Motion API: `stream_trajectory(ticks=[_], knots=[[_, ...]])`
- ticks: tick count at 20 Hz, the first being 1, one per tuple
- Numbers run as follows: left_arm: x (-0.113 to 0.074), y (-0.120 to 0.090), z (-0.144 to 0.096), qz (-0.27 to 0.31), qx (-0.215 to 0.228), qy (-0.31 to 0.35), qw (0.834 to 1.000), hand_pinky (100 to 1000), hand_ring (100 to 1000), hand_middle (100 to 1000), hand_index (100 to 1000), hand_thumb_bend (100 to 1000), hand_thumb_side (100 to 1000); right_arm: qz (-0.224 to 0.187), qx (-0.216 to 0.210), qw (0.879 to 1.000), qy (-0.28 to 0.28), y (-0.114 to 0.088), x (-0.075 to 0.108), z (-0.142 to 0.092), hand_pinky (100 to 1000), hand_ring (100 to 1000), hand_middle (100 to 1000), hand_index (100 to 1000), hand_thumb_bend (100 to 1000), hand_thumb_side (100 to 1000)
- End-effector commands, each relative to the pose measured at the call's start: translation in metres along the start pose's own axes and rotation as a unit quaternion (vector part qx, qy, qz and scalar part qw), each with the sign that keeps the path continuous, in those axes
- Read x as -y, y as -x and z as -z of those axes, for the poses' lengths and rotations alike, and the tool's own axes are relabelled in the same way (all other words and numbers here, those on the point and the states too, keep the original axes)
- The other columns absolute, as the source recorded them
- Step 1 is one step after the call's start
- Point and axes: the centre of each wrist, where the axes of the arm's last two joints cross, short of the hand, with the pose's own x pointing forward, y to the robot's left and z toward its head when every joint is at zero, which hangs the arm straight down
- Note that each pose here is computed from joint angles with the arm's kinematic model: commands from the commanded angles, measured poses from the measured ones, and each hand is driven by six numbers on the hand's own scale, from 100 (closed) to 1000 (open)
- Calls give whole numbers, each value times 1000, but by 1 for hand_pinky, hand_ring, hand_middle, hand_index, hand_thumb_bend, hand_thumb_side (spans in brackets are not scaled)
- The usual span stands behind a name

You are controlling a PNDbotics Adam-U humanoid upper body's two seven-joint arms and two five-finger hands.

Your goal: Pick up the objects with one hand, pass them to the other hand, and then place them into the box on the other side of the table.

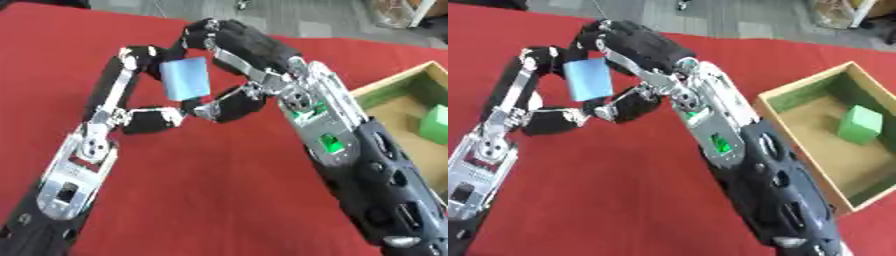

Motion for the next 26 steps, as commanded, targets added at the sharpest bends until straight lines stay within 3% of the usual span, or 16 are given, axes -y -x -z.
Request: stream_trajectory(ticks=[1,11,21,26], knots=[[-7,-9,4,-2,22,-6,1000,582,467,389,454,100,100,-2,-1,1000,15,1,7,-1,800,754,565,667,377,100],[-7,-8,3,-8,21,-9,1000,605,477,413,480,239,100,20,0,999,28,2,6,-3,774,696,424,563,364,100],[-6,-8,2,-18,20,-19,999,616,490,447,515,373,100,26,2,999,23,2,4,-4,765,665,379,513,348,100],[-6,-7,2,-12,16,-17,1000,656,557,542,637,520,110,31,4,999,19,3,5,-5,764,658,369,505,346,100]])
